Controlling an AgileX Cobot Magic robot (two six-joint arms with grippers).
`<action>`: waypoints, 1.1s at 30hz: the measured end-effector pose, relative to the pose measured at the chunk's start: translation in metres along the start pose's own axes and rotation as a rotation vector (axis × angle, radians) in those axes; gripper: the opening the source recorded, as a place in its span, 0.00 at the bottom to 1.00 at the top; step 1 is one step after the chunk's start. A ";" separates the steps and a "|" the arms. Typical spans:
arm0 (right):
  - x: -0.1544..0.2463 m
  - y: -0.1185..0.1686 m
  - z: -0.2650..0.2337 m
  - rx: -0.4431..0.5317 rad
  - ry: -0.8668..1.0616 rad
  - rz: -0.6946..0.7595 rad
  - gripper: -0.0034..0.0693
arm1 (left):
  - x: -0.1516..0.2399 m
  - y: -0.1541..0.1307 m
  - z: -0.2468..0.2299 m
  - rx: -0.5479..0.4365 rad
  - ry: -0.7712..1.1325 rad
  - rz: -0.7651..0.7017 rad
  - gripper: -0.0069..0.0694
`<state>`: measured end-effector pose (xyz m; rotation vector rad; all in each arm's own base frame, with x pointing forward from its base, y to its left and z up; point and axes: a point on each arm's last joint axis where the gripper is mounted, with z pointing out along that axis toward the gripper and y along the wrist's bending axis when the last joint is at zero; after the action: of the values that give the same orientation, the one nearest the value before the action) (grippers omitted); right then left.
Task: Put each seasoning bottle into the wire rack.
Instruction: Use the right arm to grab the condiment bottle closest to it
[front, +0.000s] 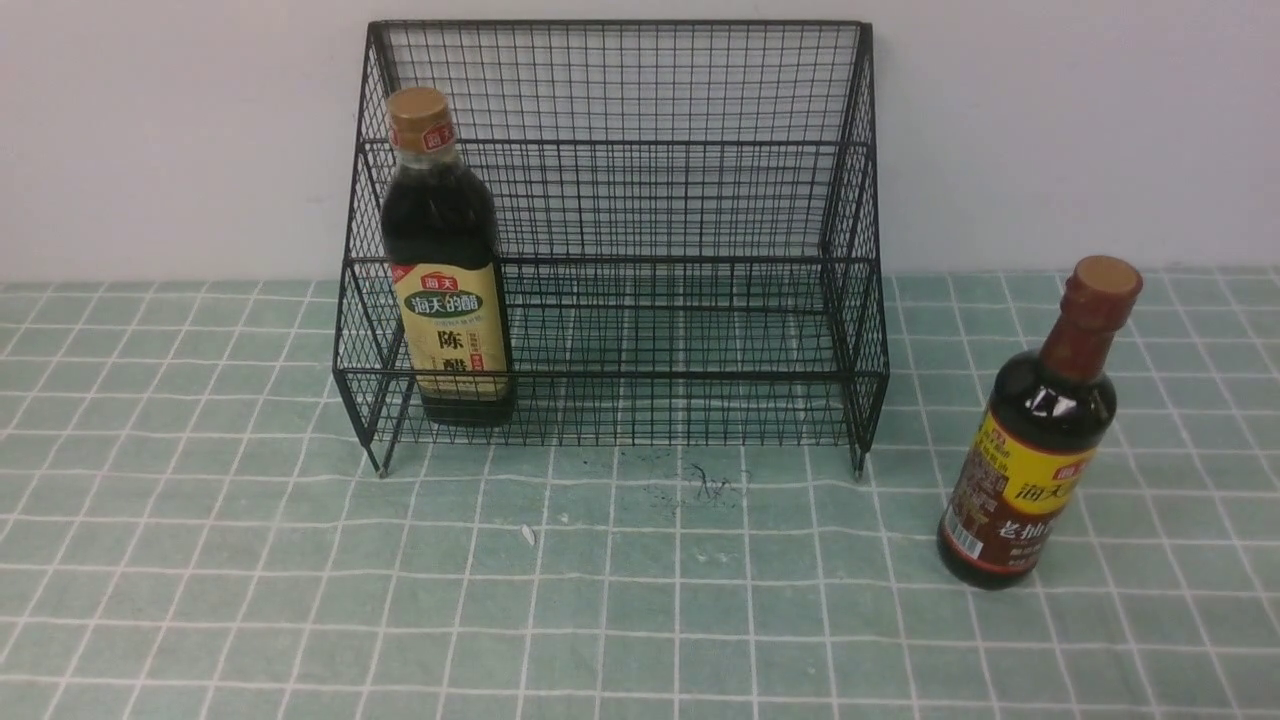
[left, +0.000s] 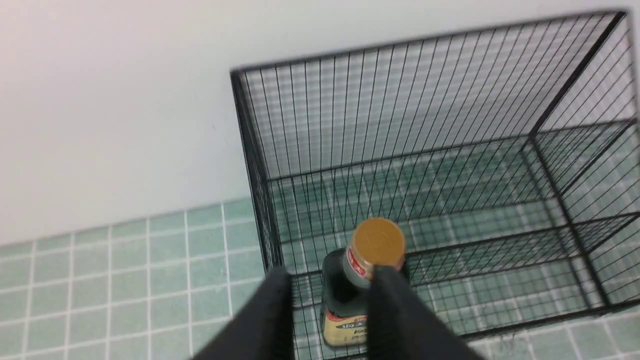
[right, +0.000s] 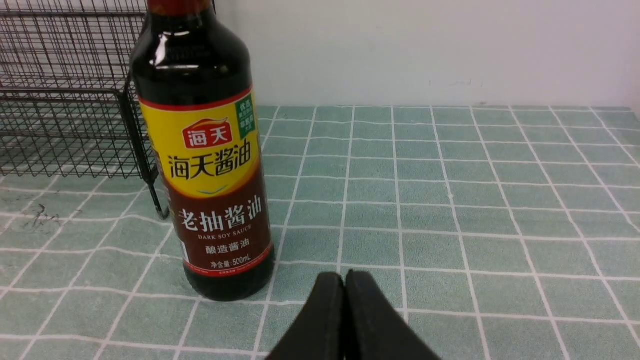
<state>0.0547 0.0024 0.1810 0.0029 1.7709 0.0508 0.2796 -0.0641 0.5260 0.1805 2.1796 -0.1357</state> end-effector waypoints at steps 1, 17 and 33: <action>0.000 0.000 0.000 0.000 0.000 0.000 0.02 | 0.002 0.000 -0.013 0.001 -0.021 -0.001 0.20; 0.000 0.000 0.000 0.000 0.000 0.000 0.02 | 0.175 0.003 -0.111 0.112 -0.136 -0.043 0.08; 0.000 0.000 0.000 0.000 0.000 0.000 0.02 | 0.319 0.008 -0.102 0.158 -0.262 -0.080 0.08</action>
<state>0.0547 0.0024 0.1810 0.0029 1.7709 0.0508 0.0171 -0.0139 0.3234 0.1553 1.9154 -0.3575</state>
